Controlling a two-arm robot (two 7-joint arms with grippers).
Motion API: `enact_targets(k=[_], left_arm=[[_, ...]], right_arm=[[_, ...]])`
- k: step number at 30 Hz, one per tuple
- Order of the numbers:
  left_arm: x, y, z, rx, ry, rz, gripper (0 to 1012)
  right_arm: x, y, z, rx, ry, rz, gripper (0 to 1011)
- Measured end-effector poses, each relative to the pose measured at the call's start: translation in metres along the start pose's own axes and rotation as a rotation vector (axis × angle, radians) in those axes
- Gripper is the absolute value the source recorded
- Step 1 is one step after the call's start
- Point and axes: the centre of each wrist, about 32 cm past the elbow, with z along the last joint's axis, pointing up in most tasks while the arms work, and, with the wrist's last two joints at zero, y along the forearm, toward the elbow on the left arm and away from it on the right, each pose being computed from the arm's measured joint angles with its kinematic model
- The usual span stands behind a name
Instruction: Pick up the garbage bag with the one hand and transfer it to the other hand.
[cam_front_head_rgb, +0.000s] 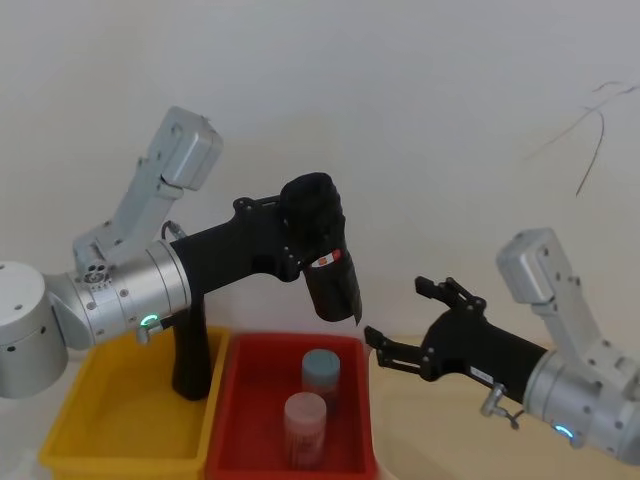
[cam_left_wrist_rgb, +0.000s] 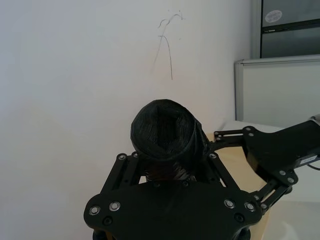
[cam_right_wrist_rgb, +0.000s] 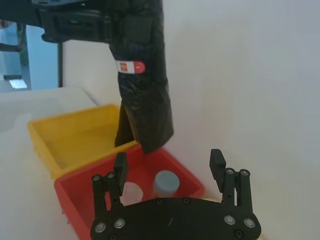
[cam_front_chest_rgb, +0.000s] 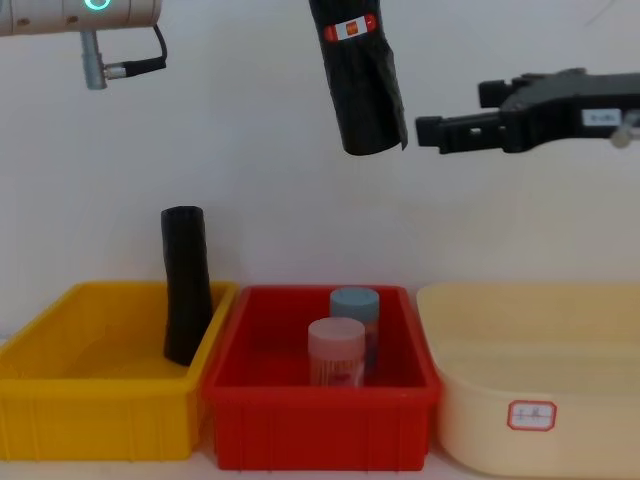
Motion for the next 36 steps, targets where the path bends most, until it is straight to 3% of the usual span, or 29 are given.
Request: enact_targets(k=[18,36], left_arm=[[0.0000,0.0000,0.0000,0.000,0.000,0.000,381],[0.0000,0.0001,0.0000,0.000,0.000,0.000,381]], right_arm=[[-0.005,0.032,0.020,0.029,-0.040,0.065,1000],[-0.001,0.054,0.020,0.056,0.000,0.053,1000]])
